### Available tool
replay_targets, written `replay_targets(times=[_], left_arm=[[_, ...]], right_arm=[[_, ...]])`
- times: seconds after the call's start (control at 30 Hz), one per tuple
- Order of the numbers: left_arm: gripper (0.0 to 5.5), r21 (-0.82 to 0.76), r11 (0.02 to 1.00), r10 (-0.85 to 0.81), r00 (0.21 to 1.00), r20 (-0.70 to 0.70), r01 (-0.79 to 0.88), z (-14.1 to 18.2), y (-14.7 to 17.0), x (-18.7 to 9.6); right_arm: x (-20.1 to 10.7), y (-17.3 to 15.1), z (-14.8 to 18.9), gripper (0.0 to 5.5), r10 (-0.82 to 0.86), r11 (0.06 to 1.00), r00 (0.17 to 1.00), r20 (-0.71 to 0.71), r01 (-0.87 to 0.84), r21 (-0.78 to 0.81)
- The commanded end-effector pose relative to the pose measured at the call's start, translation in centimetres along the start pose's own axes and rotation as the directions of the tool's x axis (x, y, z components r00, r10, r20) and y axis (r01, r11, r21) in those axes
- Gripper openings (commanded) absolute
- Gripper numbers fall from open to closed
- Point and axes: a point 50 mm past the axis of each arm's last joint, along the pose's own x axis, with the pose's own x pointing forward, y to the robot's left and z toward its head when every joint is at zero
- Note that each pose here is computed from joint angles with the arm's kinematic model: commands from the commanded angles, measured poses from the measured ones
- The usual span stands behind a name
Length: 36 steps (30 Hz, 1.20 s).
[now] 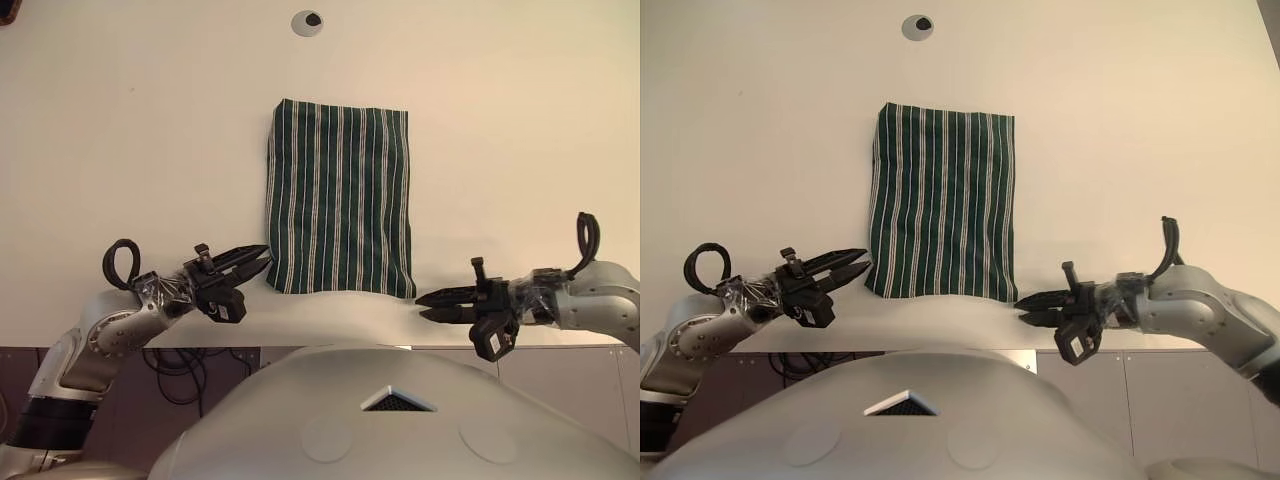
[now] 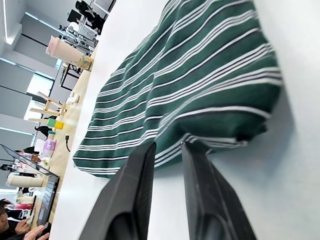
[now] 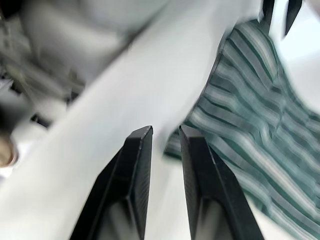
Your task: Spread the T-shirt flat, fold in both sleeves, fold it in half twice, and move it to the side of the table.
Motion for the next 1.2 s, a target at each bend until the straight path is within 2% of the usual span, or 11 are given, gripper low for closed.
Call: replay_targets(times=[0.03, 0.2, 0.47, 0.6, 0.77, 0.87, 1.0, 1.2], left_arm=[[0.9, 0.021, 0.999, -0.047, 0.999, -0.016, 0.047, -0.3, -0.5, -0.2], [0.9, 0.029, 0.997, -0.072, 0.997, -0.015, 0.072, -0.6, -0.5, -0.3], [0.93, 0.026, 0.995, -0.095, 0.996, 0.0, 0.095, -1.0, -0.6, -0.1], [0.93, 0.074, 0.994, -0.085, 0.996, 0.038, 0.082, -1.1, 0.5, 1.1], [0.93, 0.08, 0.99, -0.124, 0.99, 0.065, 0.119, -1.0, 0.1, 1.3], [0.93, 0.074, 0.981, -0.183, 0.982, 0.045, 0.18, -1.5, -0.4, 0.5], [0.93, 0.083, 0.972, -0.221, 0.975, 0.012, 0.219, -2.5, 0.0, -0.7], [0.93, 0.139, 0.97, -0.216, 0.97, 0.113, 0.2, -1.4, 0.4, 1.5]], right_arm=[[-1.5, 0.6, -1.8, 0.96, -0.014, 0.999, 0.999, -0.044, 0.013, -0.031], [-3.0, -0.6, -1.7, 0.96, -0.044, 0.997, 0.998, -0.041, 0.041, -0.059], [-1.6, -0.7, -4.0, 2.42, -0.013, 0.997, 0.998, -0.069, 0.007, -0.075], [0.5, -1.8, -4.4, 2.42, 0.015, 0.992, 1.0, 0.016, -0.013, -0.126], [2.3, 0.3, -4.8, 2.42, 0.05, 0.994, 0.997, 0.064, -0.043, -0.102], [2.1, 2.4, -6.0, 2.42, 0.079, 0.995, 0.996, 0.043, -0.076, -0.068], [2.8, 3.3, -6.7, 2.42, 0.085, 0.995, 0.995, 0.05, -0.082, -0.06], [4.5, 3.5, -5.3, 2.42, 0.068, 0.995, 0.992, 0.103, -0.06, -0.081]])
